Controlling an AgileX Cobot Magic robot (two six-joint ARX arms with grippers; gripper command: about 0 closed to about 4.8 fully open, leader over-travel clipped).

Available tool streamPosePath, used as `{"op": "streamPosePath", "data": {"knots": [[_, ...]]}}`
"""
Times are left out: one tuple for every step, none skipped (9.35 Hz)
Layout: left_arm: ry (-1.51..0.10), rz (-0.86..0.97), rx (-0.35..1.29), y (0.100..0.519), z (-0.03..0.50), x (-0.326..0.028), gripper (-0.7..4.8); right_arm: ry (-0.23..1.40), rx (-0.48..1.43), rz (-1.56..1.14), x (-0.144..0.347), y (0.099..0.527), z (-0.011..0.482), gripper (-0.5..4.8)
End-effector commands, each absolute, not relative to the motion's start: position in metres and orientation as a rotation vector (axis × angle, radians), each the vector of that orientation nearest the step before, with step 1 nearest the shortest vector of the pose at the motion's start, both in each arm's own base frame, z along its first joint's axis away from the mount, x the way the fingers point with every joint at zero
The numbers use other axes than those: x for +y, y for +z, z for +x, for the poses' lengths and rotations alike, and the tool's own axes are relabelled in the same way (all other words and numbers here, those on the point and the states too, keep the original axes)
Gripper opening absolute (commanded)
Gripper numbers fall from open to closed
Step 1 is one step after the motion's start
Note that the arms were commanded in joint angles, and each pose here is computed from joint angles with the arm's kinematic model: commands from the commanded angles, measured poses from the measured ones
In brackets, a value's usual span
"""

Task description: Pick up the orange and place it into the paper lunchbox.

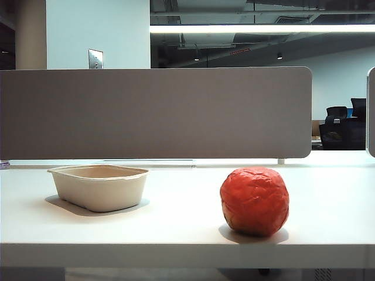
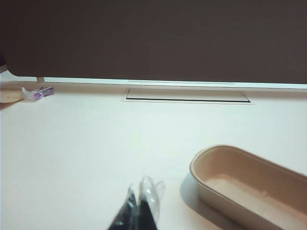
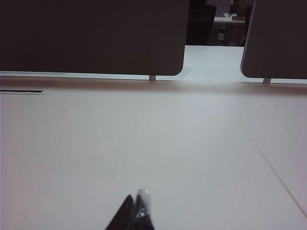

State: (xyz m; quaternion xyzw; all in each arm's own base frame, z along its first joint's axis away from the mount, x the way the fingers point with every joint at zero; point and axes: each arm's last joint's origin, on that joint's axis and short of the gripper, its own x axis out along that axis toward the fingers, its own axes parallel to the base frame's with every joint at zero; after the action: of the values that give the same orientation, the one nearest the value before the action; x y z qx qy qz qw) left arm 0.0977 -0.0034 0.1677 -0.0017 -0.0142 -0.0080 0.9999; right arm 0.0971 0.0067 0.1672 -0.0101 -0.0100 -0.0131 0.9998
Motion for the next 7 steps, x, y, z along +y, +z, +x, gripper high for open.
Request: {"op": "streamPosePath", "data": {"knots": [[-0.015, -0.009, -0.035, 0.168, 0.098, -0.003, -0.06, -0.027, -0.035, -0.014, 0.007, 0.168, 0.097, -0.01], [-0.015, -0.009, -0.035, 0.168, 0.098, -0.003, -0.06, -0.027, -0.038, -0.011, 0.007, 0.169, 0.097, -0.01], [-0.015, -0.009, -0.034, 0.168, 0.098, -0.003, -0.06, -0.027, -0.042, 0.020, 0.007, 0.172, 0.096, -0.01], [-0.012, -0.009, -0.028, 0.167, 0.098, -0.003, -0.06, -0.030, -0.037, 0.038, 0.006, 0.177, 0.095, -0.01], [-0.005, -0.010, -0.024, 0.167, 0.097, -0.003, -0.06, -0.032, -0.031, 0.038, 0.006, 0.180, 0.094, -0.01], [0.006, -0.013, -0.023, 0.168, 0.097, -0.003, -0.06, -0.032, -0.028, 0.037, 0.006, 0.182, 0.093, -0.01], [0.056, -0.138, -0.032, 0.228, 0.079, 0.000, -0.06, -0.023, -0.125, 0.051, 0.004, 0.251, 0.071, -0.02]]}}
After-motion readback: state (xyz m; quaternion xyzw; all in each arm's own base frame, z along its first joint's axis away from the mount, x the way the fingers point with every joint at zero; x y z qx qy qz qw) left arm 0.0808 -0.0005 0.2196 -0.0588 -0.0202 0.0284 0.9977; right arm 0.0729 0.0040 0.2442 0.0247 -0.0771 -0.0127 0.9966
